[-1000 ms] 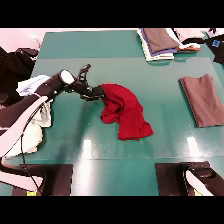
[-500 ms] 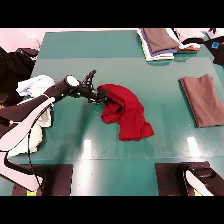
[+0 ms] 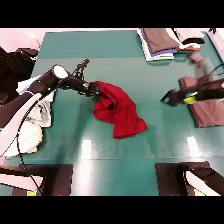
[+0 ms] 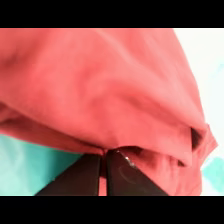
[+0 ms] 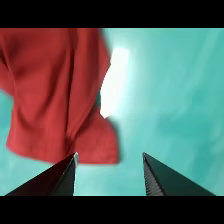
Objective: Fold the shirts.
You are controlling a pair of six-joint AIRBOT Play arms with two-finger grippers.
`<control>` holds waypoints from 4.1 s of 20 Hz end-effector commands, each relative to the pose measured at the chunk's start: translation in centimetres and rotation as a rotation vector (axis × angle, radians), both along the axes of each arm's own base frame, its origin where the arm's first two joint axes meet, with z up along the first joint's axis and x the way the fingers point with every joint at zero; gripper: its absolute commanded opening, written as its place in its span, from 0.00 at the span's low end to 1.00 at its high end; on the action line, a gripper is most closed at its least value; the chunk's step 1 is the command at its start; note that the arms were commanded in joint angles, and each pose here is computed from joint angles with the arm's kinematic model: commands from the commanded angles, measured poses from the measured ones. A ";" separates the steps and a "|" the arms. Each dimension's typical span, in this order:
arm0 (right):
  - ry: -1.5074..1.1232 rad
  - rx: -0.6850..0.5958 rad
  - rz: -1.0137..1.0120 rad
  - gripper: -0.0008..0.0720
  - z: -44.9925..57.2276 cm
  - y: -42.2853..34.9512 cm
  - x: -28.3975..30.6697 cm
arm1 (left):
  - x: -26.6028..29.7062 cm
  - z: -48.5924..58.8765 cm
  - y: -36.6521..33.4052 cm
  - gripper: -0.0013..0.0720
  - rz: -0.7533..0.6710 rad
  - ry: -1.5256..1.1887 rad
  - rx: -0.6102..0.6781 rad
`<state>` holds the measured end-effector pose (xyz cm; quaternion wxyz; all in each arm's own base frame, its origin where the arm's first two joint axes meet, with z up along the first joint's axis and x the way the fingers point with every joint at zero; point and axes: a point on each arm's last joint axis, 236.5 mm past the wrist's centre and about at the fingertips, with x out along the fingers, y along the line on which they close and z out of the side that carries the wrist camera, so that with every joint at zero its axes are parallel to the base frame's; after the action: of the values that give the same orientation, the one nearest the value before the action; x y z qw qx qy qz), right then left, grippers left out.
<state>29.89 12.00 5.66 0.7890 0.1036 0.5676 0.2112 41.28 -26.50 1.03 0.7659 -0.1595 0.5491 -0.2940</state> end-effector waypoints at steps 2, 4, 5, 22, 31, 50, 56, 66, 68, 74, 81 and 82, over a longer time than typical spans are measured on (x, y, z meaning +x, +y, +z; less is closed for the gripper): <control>0.239 0.170 0.003 0.66 -9.8 6.6 -2.2 | -0.9 -0.4 1.1 0.05 -0.042 0.007 0.060; 0.263 0.147 0.032 0.66 -11.8 8.3 -2.1 | -1.2 -0.4 1.1 0.05 -0.049 0.016 0.061; 0.274 0.137 0.054 0.65 -12.4 9.1 -2.0 | -1.2 -0.4 1.1 0.05 -0.050 0.017 0.062; -0.400 -0.025 0.015 0.03 12.8 -0.9 7.3 | -1.7 14.4 6.0 0.05 -0.075 -0.356 0.233; -0.924 -0.155 -0.220 0.03 34.2 -8.8 -0.8 | -15.3 41.9 10.5 0.05 0.024 -1.002 0.067; -0.179 -0.213 -0.043 0.03 7.2 -7.9 13.4 | -5.6 4.7 12.1 0.06 -0.311 -0.173 0.569; -0.257 -0.212 -0.039 0.03 9.3 -7.0 13.4 | -1.5 8.1 15.5 0.05 -0.080 -0.270 0.685; -0.980 -0.290 -0.250 0.03 38.4 -11.1 0.5 | -14.8 39.5 18.8 0.05 0.203 -0.994 0.405; -1.032 -0.325 -0.309 0.03 40.2 -12.3 -1.8 | -17.5 39.3 19.1 0.05 0.185 -0.975 0.388; -0.868 -0.227 -0.290 0.03 36.1 -12.5 2.1 | -16.3 30.0 15.1 0.05 -0.061 -0.687 0.403; -0.242 -0.159 -0.105 0.03 14.6 -10.3 14.6 | -8.7 7.5 10.7 0.06 -0.316 -0.267 0.459; -0.180 -0.161 -0.089 0.03 11.8 -9.7 15.8 | -6.8 5.6 11.2 0.06 -0.302 -0.264 0.502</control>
<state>42.85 0.74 25.91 0.9056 0.0393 0.4044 0.1215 31.67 -14.94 14.10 0.8211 0.1384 0.4784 -0.2789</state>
